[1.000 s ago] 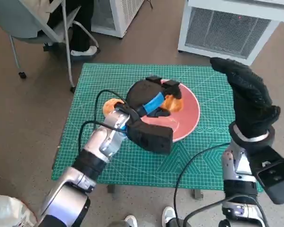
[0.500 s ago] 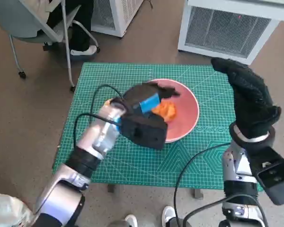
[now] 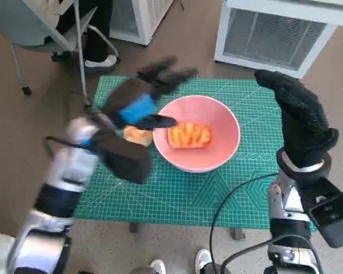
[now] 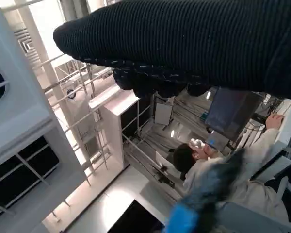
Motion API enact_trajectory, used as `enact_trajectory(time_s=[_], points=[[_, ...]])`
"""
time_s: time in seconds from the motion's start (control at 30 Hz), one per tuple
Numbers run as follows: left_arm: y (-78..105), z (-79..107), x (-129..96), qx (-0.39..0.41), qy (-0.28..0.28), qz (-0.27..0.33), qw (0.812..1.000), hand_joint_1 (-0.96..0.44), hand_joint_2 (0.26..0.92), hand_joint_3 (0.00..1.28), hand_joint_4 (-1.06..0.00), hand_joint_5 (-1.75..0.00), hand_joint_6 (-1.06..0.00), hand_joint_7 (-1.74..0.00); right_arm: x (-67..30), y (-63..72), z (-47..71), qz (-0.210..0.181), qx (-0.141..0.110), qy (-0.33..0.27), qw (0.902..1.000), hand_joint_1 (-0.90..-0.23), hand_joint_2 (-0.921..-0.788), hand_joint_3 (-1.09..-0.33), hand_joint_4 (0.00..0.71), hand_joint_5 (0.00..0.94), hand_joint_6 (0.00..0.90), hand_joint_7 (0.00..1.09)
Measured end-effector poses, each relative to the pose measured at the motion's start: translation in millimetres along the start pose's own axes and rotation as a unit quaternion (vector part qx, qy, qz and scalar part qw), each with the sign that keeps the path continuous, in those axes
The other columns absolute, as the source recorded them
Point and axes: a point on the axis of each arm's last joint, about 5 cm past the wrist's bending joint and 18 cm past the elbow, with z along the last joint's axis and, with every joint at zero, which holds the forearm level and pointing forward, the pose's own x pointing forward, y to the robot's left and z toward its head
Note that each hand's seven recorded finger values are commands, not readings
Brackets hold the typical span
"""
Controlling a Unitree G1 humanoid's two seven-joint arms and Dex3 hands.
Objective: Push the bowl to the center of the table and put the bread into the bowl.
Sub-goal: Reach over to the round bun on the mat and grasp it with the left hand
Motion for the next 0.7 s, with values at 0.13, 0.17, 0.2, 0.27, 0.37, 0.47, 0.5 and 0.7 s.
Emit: enact_trajectory(time_s=[0.13,0.17,0.2,0.27,0.37,0.47,0.5,0.7], points=[[16.8,-5.9,-12.5,0.01,0.014,0.016,1.0,-0.49,0.921,0.05,-0.11,-0.01,-0.21,-0.04,-0.2,-0.1,0.0,0.0,-0.001,-0.001,1.0,-0.593,-0.921,-0.738,0.256,0.001,-0.001,0.67],[20.3,-7.4,-15.1,0.014,0.017,0.018,1.0,-0.49,0.921,0.05,-0.11,-0.01,-0.22,-0.04,-0.2,0.0,0.0,0.0,-0.001,-0.001,1.0,-0.593,-0.921,-0.738,0.256,0.001,-0.001,0.67],[22.8,-8.6,-17.1,0.016,0.02,0.019,0.999,-0.49,0.921,0.05,-0.11,-0.01,-0.22,-0.04,-0.2,0.3,-0.1,0.0,0.0,-0.001,1.0,-0.593,-0.921,-0.738,0.256,0.001,-0.001,0.67],[27.2,-11.7,-21.6,0.023,0.027,0.019,0.999,-0.48,0.917,0.03,-0.12,-0.01,-0.24,-0.04,-0.3,0.9,-0.6,0.0,0.001,-0.001,1.0,-0.593,-0.921,-0.738,0.256,0.001,-0.001,0.67],[31.6,-17.5,-27.3,0.031,0.04,0.015,0.999,-0.46,0.909,0.02,-0.12,-0.01,-0.25,-0.04,-0.8,0.9,-1.1,-0.001,0.001,0.0,1.0,-0.592,-0.921,-0.737,0.257,0.001,-0.001,0.67],[32.9,-24.0,-31.3,0.031,0.059,0.005,0.998,-0.44,0.9,0.01,-0.12,0.0,-0.25,-0.03,-1.6,0.9,-1.9,-0.002,0.0,0.002,1.0,-0.592,-0.921,-0.736,0.257,0.001,-0.001,0.67],[32.8,-26.4,-32.5,0.028,0.065,0.0,0.997,-0.44,0.898,0.01,-0.12,0.0,-0.26,-0.03,-1.8,0.9,-2.2,-0.002,0.0,0.003,1.0,-0.592,-0.921,-0.736,0.257,0.001,-0.001,0.67],[26.8,-43.5,-38.3,-0.003,0.103,-0.045,0.994,-0.39,0.87,0.0,-0.12,0.0,-0.26,-0.02,-1.8,1.0,-3.1,-0.002,0.0,0.003,1.0,-0.594,-0.921,-0.735,0.257,0.001,-0.001,0.67]])
